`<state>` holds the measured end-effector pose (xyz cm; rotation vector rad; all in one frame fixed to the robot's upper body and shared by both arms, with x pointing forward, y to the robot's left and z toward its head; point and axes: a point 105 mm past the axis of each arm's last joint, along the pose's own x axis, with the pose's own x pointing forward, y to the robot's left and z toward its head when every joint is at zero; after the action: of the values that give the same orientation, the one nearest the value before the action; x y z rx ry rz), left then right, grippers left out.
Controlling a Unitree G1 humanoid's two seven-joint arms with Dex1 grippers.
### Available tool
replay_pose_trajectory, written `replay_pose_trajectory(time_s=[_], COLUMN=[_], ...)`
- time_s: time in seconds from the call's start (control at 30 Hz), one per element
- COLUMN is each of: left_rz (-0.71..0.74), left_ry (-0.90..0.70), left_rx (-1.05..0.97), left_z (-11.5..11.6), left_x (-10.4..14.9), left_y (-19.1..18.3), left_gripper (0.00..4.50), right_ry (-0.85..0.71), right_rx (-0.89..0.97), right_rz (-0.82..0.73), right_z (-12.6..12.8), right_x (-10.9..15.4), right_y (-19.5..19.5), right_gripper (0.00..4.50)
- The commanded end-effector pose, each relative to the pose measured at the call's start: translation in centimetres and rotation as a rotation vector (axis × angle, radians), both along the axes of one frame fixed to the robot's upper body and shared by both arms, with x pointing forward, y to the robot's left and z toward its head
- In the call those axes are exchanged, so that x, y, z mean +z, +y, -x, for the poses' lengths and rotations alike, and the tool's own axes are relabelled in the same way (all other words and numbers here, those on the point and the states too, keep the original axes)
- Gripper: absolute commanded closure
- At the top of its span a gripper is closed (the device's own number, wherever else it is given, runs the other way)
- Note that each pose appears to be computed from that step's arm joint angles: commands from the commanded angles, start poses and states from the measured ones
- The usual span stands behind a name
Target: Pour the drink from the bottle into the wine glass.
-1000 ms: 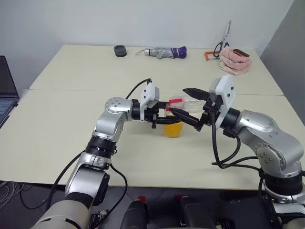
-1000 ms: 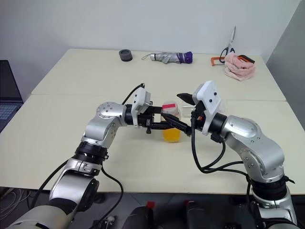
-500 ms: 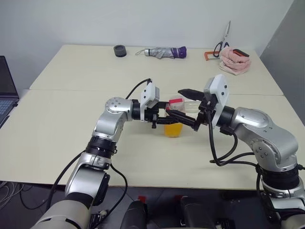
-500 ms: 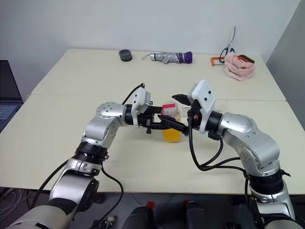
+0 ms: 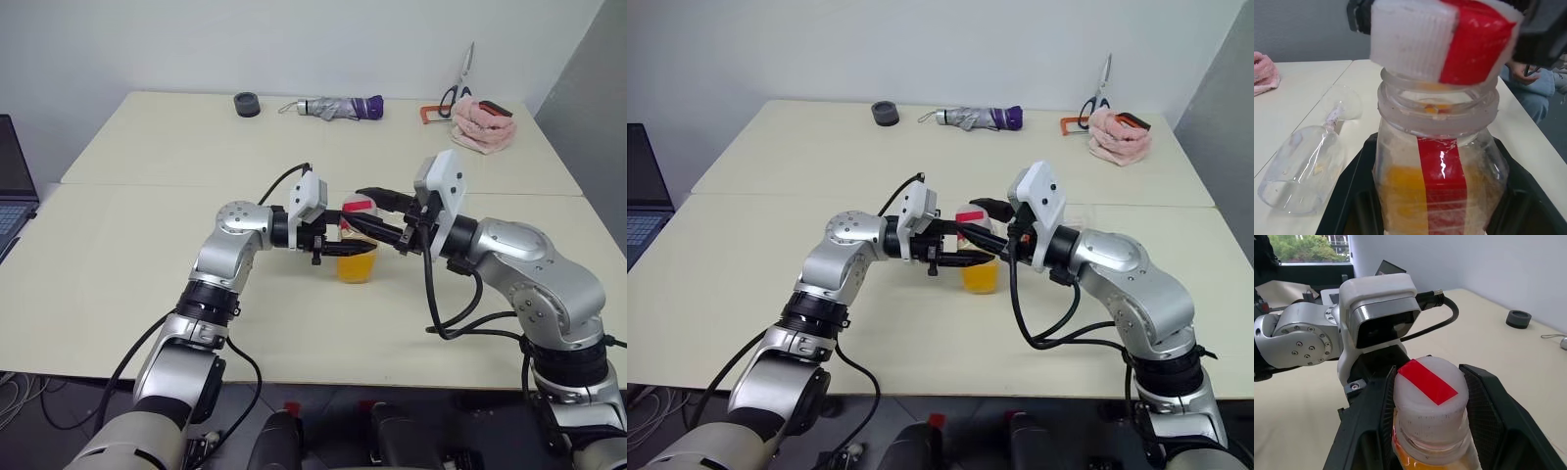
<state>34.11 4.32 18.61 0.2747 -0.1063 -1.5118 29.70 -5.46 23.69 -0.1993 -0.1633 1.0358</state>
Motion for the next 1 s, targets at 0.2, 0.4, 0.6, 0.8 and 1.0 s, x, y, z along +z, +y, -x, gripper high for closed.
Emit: replay_pose_trajectory(time_s=[0.2, 0.4, 0.6, 0.8, 1.0], left_rz=[0.043, 0.044, 0.053, 0.069, 0.07], left_ry=[-0.064, -0.064, -0.066, -0.058, -0.051], left_rx=[-0.015, -0.016, -0.01, 0.01, 0.009], left_z=[0.5, 0.5, 0.5, 0.2, 0.2], left_x=[1.8, 1.9, 2.1, 2.1, 2.1], left_y=[0.0, 0.0, 0.0, 0.2, 0.2], left_gripper=[2.53, 2.53, 2.53, 2.53, 2.53], right_ry=[-0.024, -0.016, -0.005, 0.142, 0.219], right_rx=[-0.001, -0.031, -0.124, -0.353, -0.6], right_rz=[-0.099, -0.138, -0.148, -0.005, 0.091], right_z=[1.2, 1.3, 1.6, 2.2, 1.6], right_x=[1.1, 1.6, 1.6, -4.7, -10.9], right_y=[-0.6, -1.7, -4.5, -10.3, -15.4], right_gripper=[2.76, 2.76, 2.78, 2.78, 2.78])
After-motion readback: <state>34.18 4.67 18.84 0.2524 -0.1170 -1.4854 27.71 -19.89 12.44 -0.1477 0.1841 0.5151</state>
